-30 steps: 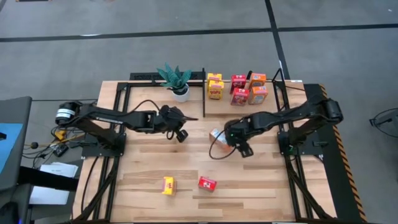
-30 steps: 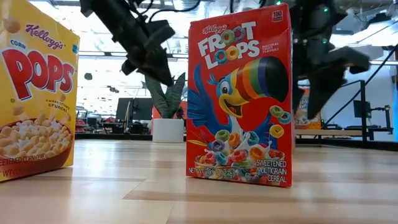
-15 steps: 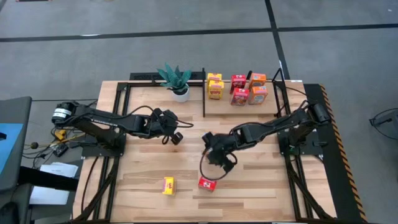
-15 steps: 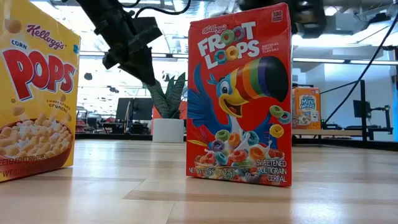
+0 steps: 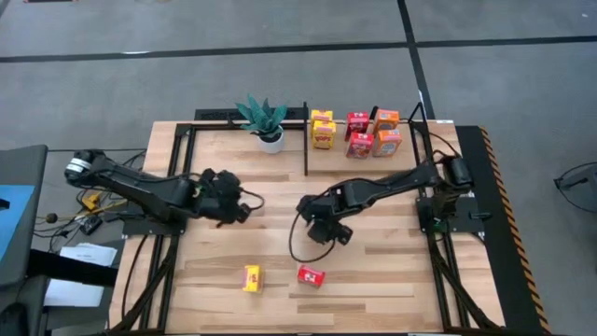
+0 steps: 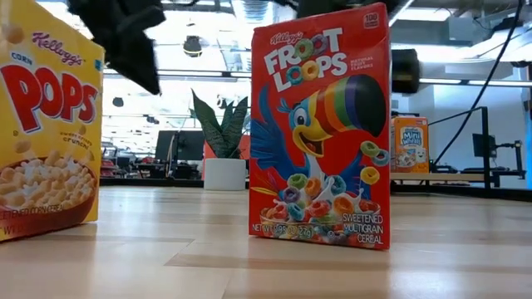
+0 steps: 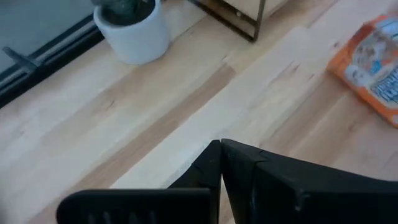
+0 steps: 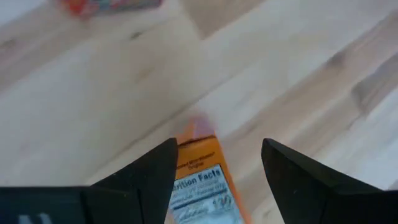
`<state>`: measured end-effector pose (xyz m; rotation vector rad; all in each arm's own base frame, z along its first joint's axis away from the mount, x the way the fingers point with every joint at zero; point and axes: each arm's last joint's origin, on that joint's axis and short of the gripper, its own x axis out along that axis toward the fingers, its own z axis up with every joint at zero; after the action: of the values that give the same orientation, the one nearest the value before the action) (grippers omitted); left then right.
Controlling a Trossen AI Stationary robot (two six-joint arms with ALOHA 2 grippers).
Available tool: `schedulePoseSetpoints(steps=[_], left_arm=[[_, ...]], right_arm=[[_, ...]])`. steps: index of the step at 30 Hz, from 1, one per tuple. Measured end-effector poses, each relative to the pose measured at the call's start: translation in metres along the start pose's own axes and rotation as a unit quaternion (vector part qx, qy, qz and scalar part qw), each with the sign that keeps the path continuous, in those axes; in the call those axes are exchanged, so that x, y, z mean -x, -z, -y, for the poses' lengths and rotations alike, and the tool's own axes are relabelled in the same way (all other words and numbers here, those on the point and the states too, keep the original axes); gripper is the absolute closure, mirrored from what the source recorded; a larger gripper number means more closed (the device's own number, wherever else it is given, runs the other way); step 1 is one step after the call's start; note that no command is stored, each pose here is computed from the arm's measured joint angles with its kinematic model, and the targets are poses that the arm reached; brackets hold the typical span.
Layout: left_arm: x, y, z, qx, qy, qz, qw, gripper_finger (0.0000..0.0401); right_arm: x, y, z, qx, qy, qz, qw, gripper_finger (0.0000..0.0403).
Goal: Stack cereal on shelf
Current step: Put the orange cereal box on the shelf aligned with orange cereal boxes
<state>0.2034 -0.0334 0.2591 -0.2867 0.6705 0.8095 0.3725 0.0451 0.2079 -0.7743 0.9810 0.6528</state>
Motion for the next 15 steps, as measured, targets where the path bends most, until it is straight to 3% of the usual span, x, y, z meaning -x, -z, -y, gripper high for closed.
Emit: schedulePoseSetpoints(steps=[8, 15], left_arm=[[0.033, 0.004, -0.024, 0.061, -0.002, 0.043, 0.997, 0.0401], [0.039, 0.008, -0.034, 0.061, -0.023, 0.058, 0.996, 0.0401]], right_arm=[[0.011, -0.003, 0.001, -0.002, -0.028, -0.008, 1.0, 0.0144], [0.038, -0.01, 0.008, -0.014, -0.011, 0.02, 1.0, 0.0144]])
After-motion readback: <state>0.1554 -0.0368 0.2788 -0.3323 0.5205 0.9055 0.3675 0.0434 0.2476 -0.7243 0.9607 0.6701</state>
